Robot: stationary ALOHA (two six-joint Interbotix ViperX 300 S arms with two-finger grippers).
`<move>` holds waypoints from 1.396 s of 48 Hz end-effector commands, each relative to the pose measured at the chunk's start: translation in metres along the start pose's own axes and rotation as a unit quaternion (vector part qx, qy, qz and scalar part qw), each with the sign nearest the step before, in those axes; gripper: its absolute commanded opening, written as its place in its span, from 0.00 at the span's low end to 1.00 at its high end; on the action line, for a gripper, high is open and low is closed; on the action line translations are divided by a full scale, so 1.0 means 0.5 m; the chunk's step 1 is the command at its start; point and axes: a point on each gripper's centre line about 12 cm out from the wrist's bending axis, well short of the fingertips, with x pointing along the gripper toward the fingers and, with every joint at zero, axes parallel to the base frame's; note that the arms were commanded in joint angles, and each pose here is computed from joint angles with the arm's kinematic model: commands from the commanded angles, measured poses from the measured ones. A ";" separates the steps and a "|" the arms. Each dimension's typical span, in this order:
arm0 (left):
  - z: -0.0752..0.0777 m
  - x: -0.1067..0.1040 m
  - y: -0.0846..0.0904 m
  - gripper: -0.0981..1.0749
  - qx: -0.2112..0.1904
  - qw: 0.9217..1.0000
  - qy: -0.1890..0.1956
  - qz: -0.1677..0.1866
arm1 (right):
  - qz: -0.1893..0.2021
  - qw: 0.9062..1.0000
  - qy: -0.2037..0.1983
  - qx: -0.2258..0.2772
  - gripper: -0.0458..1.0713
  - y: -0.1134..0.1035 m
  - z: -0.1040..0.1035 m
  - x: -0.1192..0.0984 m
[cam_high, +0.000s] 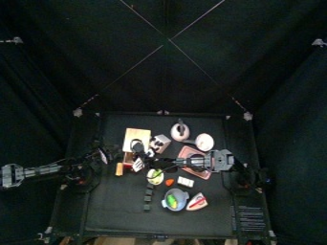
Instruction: Place cookie cutter inbetween knife holder and plate
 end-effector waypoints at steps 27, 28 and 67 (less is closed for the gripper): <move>0.005 0.002 -0.003 0.90 -0.010 1.000 0.000 0.001 | 0.055 0.996 -0.067 -0.008 0.54 0.069 0.103 -0.144; 0.006 0.003 -0.004 0.90 -0.010 1.000 -0.001 0.001 | 0.055 0.996 -0.070 -0.007 0.54 0.068 0.108 -0.149; 0.009 0.004 -0.020 0.90 0.015 1.000 0.000 -0.020 | 0.092 0.995 -0.024 -0.035 0.54 -0.106 -0.054 -0.421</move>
